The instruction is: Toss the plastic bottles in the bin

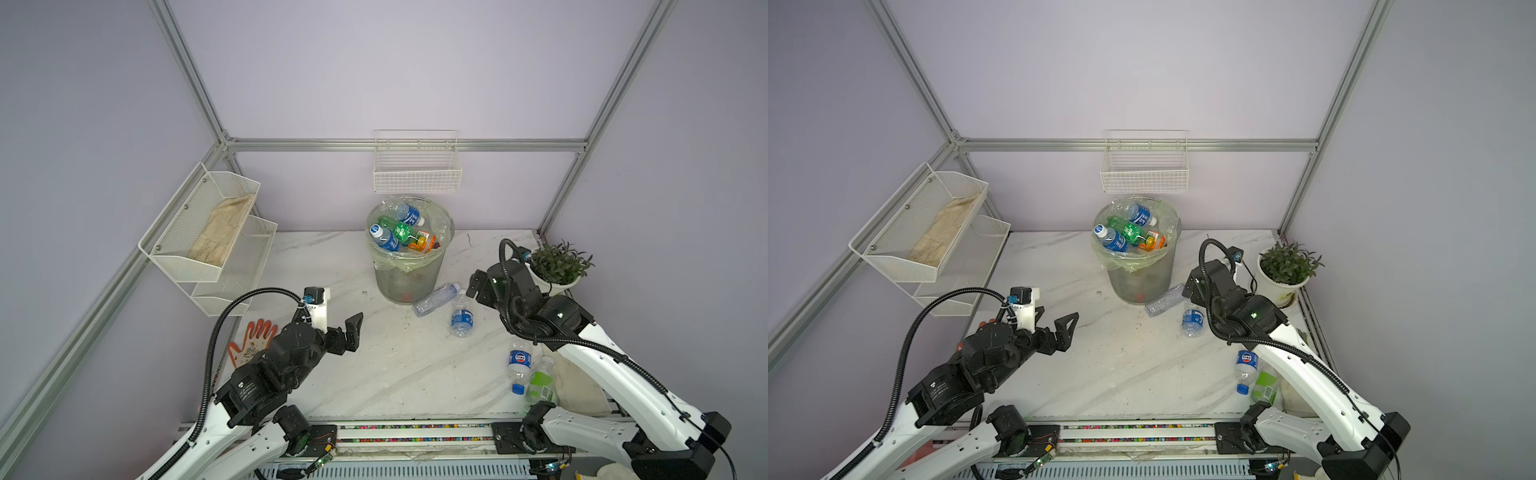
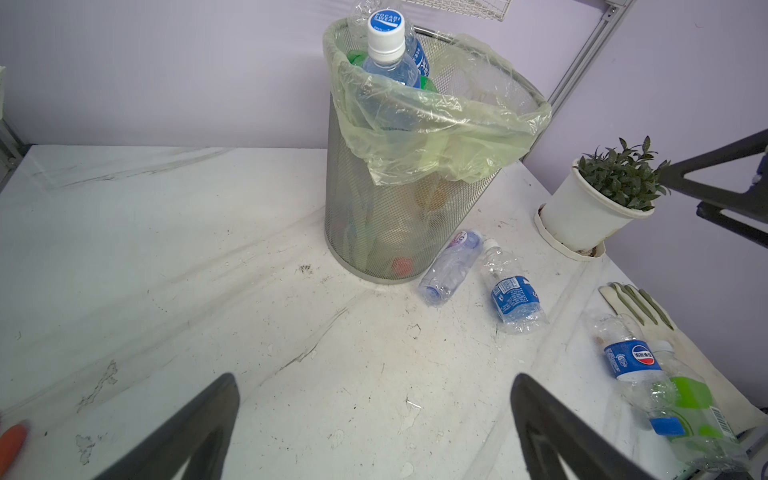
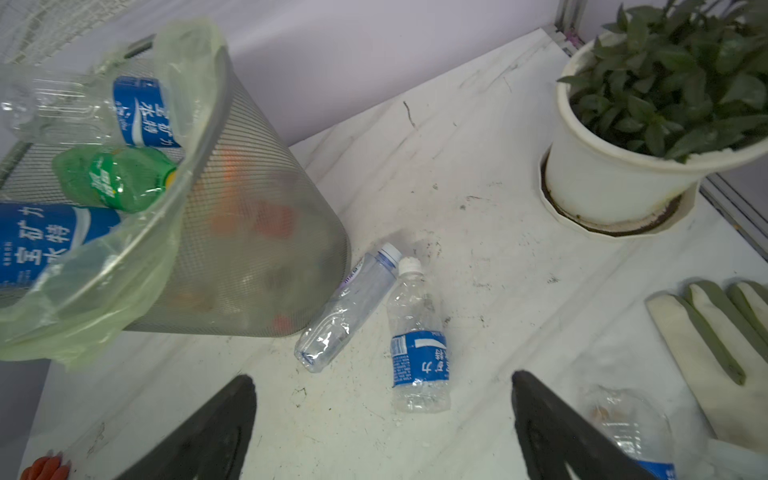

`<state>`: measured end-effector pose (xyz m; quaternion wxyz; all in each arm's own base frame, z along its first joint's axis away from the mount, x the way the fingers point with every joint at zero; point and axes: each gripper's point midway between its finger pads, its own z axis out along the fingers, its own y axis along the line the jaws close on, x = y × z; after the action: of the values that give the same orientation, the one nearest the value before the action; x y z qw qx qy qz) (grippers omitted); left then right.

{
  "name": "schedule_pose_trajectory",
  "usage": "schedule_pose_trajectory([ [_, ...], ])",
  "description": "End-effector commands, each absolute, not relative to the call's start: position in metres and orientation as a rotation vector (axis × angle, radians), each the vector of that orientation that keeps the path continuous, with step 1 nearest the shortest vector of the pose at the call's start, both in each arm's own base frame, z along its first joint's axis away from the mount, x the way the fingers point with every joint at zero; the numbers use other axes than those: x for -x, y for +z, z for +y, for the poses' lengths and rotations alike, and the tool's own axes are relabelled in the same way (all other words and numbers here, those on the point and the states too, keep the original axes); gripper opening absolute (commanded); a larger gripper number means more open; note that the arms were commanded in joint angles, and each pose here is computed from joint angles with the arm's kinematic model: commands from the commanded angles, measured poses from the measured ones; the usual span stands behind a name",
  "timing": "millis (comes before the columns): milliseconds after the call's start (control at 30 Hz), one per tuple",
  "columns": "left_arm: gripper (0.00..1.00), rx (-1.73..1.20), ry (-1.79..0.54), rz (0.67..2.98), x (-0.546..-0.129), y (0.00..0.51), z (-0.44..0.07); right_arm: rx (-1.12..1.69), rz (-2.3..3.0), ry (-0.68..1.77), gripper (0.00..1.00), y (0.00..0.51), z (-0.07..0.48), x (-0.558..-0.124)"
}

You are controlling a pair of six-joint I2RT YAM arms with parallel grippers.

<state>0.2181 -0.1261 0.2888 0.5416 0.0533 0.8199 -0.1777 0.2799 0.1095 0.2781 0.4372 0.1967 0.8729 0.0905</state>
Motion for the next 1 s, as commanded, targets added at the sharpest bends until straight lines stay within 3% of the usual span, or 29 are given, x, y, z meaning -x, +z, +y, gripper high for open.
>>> schedule_pose_trajectory([
  [0,1.00,-0.119,-0.489,1.883,-0.218,0.312,-0.132,-0.722,2.172,0.109,0.98,0.252,0.072,-0.256],
  [333,1.00,-0.118,-0.503,1.875,-0.218,0.311,-0.133,-0.991,2.459,-0.503,0.97,0.146,0.034,-0.202],
  [633,1.00,-0.111,-0.504,1.856,-0.212,0.311,-0.126,-1.156,2.495,-0.519,0.97,0.116,0.010,-0.187],
  [967,1.00,-0.105,-0.500,1.855,-0.209,0.309,-0.122,-1.159,2.578,-0.436,0.97,0.087,-0.001,-0.213],
])
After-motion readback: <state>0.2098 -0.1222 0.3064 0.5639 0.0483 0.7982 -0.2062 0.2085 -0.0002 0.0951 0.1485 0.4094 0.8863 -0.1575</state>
